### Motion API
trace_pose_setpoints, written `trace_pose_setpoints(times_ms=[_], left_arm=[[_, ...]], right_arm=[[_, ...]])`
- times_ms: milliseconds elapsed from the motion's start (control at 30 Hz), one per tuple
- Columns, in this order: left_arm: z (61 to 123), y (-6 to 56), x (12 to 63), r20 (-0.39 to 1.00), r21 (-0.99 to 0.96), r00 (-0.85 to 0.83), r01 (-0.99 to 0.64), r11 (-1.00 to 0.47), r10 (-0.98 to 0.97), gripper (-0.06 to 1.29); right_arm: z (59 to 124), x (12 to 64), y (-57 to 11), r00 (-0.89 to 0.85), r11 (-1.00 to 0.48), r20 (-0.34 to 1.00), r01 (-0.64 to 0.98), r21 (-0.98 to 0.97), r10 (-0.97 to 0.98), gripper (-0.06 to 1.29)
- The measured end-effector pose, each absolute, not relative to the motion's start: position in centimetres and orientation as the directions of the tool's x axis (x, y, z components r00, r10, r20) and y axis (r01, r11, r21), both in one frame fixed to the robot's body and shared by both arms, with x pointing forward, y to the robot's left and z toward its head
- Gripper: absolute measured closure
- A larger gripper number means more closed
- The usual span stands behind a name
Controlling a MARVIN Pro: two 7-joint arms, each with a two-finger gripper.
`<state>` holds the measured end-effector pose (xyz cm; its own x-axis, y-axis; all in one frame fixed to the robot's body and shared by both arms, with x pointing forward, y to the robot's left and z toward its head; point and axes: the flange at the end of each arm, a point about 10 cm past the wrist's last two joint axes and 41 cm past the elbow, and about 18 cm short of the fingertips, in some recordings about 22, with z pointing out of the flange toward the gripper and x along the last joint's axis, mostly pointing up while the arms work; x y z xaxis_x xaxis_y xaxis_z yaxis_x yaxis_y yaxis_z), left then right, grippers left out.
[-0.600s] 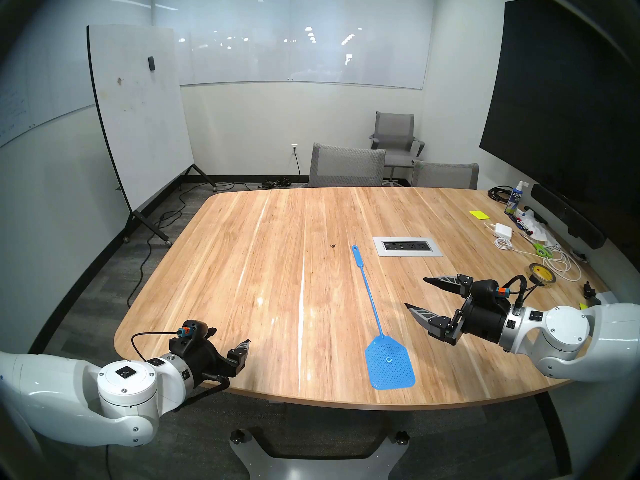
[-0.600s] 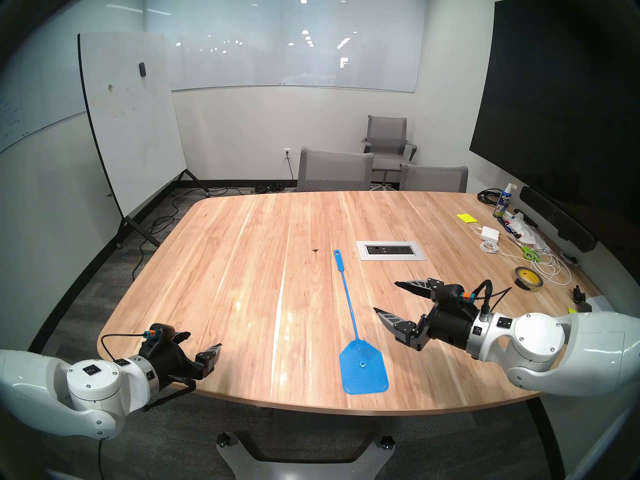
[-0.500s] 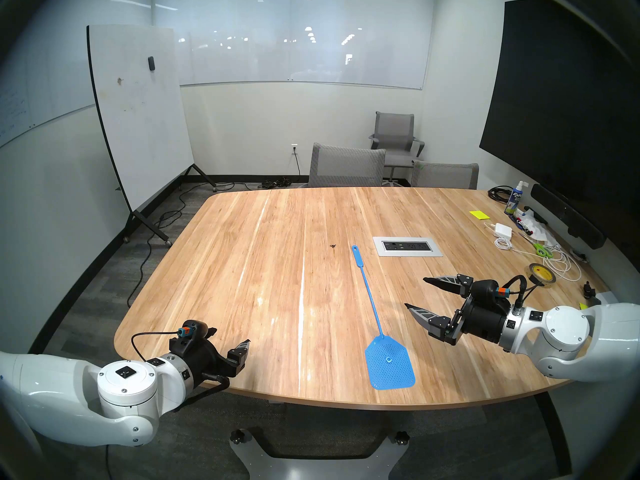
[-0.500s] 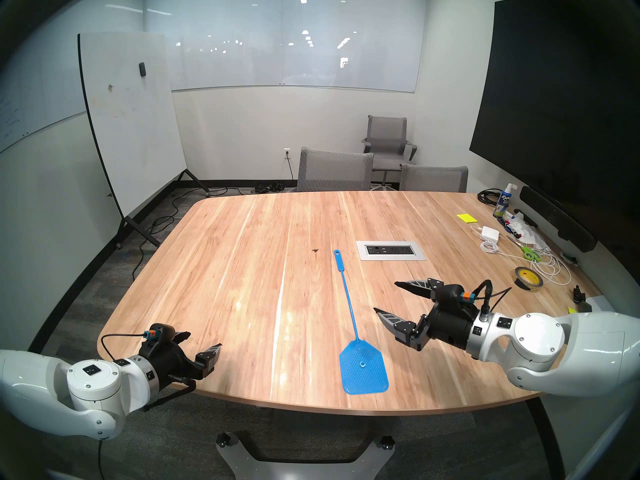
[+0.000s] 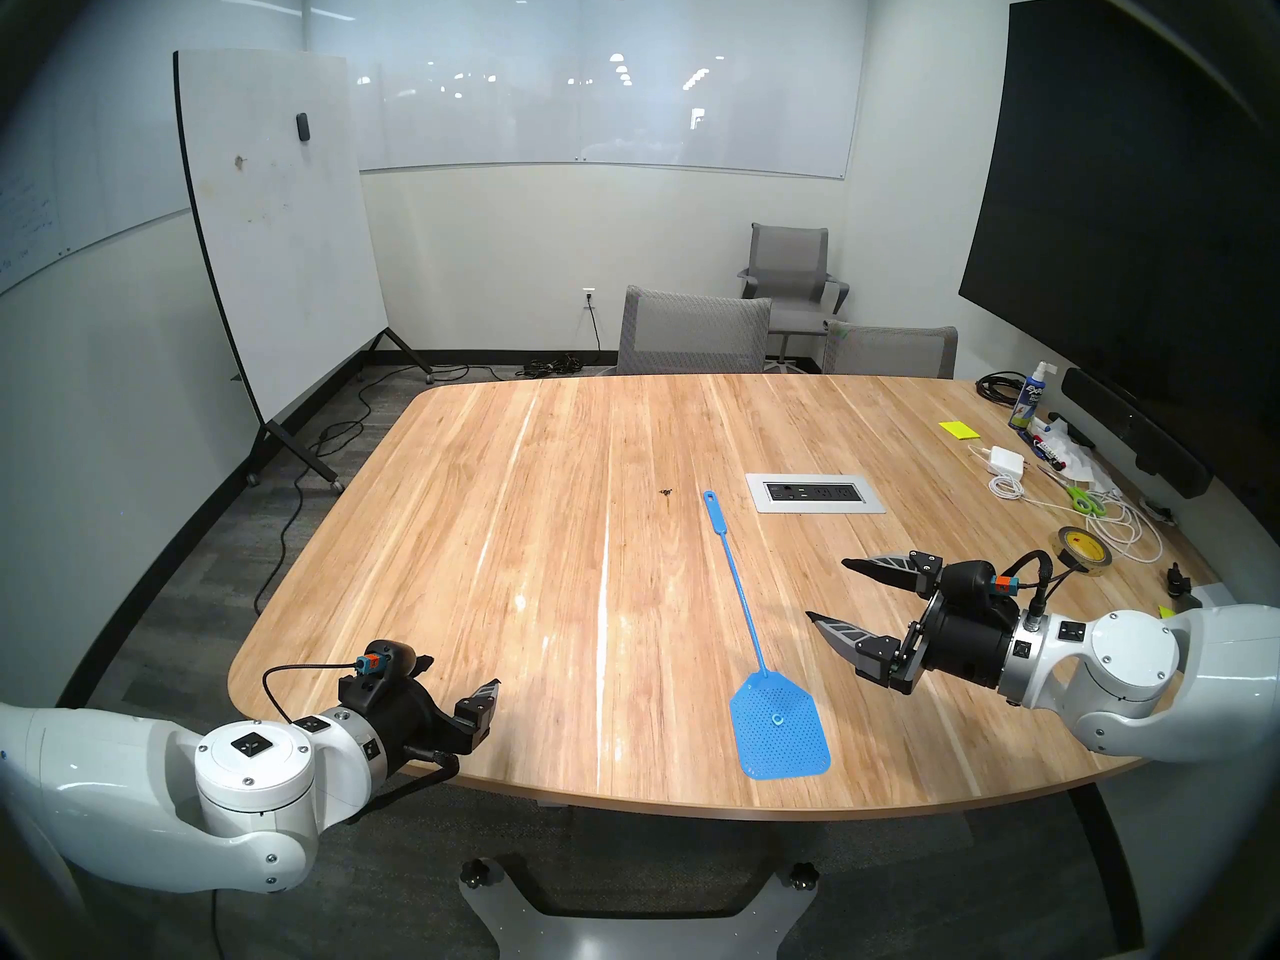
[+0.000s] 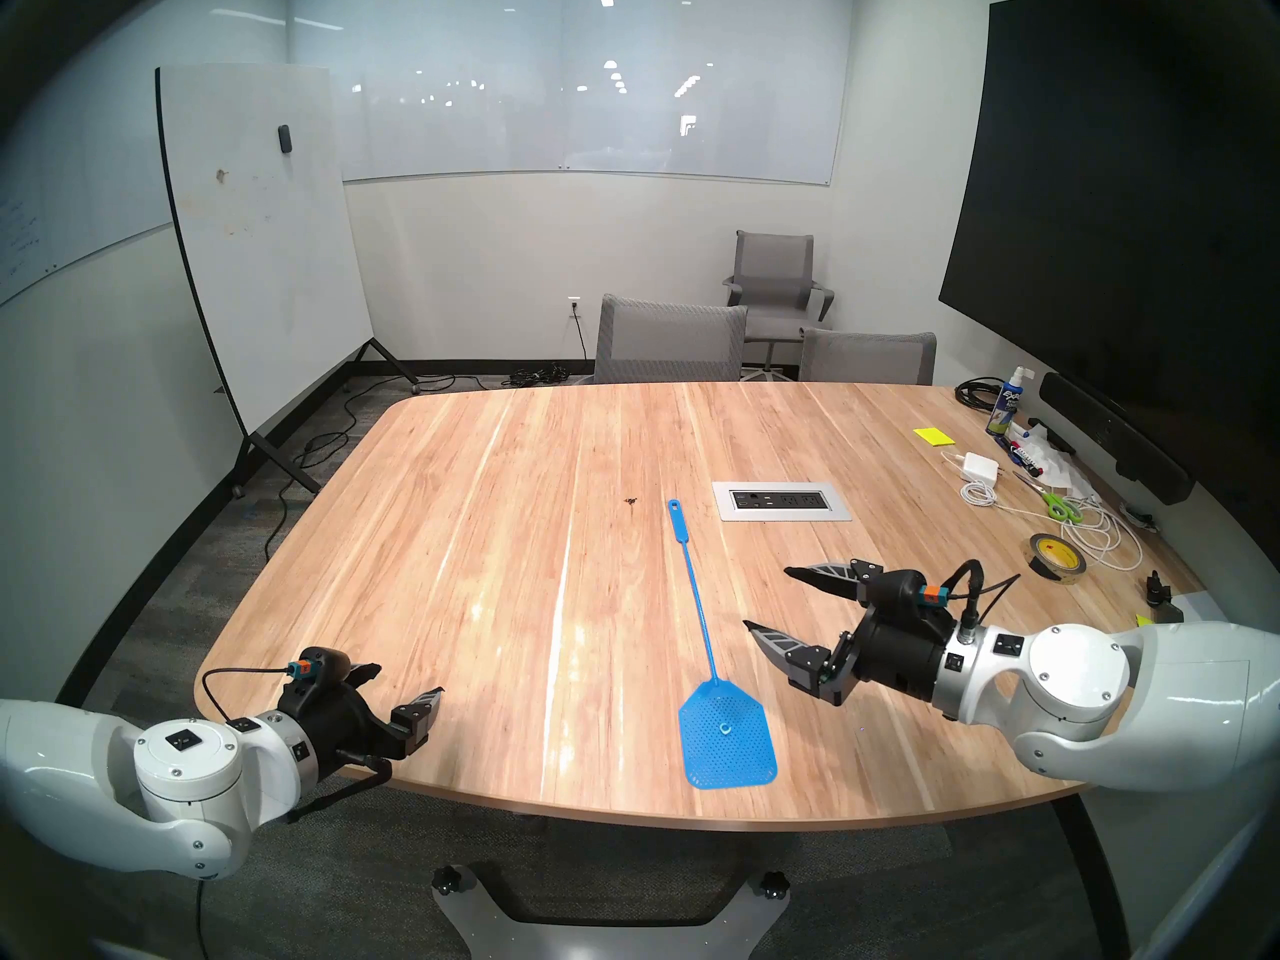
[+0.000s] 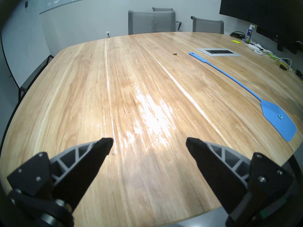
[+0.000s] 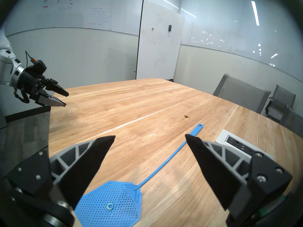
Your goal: Swat a bug on table
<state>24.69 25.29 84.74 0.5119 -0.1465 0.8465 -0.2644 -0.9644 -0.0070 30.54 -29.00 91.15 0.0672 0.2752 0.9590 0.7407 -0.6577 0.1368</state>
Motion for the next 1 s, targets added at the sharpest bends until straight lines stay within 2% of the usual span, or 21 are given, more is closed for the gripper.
trace_pose_setpoints(times_ms=[400,1000], left_arm=[[84.7,25.3,24.7,0.846,-0.007,0.512,-0.264,-0.964,-0.147,0.02],[84.7,25.3,24.7,0.846,-0.008,0.512,-0.264,-0.964,-0.147,0.02]], right_arm=[[91.6,31.0,-28.2,0.168,-0.651,0.947,0.757,0.053,0.273,0.0],[90.2,33.5,-27.5,0.36,-0.755,0.886,0.655,-0.019,0.291,-0.01]])
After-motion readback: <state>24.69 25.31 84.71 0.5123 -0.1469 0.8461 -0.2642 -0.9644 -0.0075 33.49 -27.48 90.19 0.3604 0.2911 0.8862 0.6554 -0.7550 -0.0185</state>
